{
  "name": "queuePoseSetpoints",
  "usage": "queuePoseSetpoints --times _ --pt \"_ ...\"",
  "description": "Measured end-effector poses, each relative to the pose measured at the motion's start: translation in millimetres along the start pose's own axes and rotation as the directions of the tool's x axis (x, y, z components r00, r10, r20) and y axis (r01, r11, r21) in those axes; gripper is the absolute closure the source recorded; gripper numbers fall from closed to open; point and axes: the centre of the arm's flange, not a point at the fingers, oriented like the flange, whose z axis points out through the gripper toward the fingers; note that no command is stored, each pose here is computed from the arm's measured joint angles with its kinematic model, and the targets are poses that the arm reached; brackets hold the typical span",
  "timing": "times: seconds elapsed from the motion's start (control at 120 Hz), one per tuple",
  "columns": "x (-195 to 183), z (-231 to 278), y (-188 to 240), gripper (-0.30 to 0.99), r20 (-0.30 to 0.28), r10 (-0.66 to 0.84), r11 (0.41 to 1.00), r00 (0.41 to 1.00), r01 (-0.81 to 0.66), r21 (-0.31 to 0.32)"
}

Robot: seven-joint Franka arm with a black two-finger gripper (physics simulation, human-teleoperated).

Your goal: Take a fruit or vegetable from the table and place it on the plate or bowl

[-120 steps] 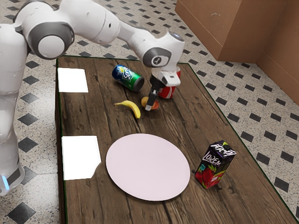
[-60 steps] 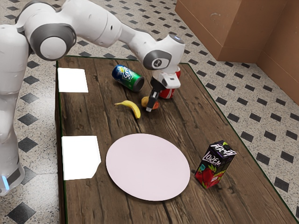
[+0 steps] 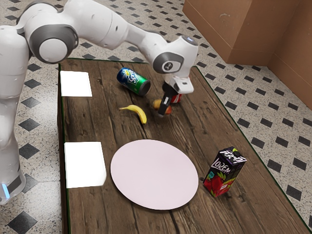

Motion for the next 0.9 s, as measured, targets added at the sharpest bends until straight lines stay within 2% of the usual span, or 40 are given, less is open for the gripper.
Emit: queuePoseSetpoints --times 0.133,0.242,0.567,0.708,0.808,0.9 --pt "20 -13 37 0.45 -0.01 0.07 0.998 0.998 -0.07 -0.004" --pt "22 -25 71 0.45 -0.015 0.117 0.993 0.993 -0.117 -0.012" --pt "73 -31 231 0.45 -0.008 0.362 0.932 0.932 -0.363 -0.02" --pt "94 -23 254 0.45 -0.008 0.393 0.919 0.92 -0.393 -0.028" --pt "97 -16 246 0.23 0.002 0.378 0.925 0.926 -0.378 -0.033" --pt "103 -12 245 0.12 0.006 0.376 0.926 0.926 -0.376 -0.041"
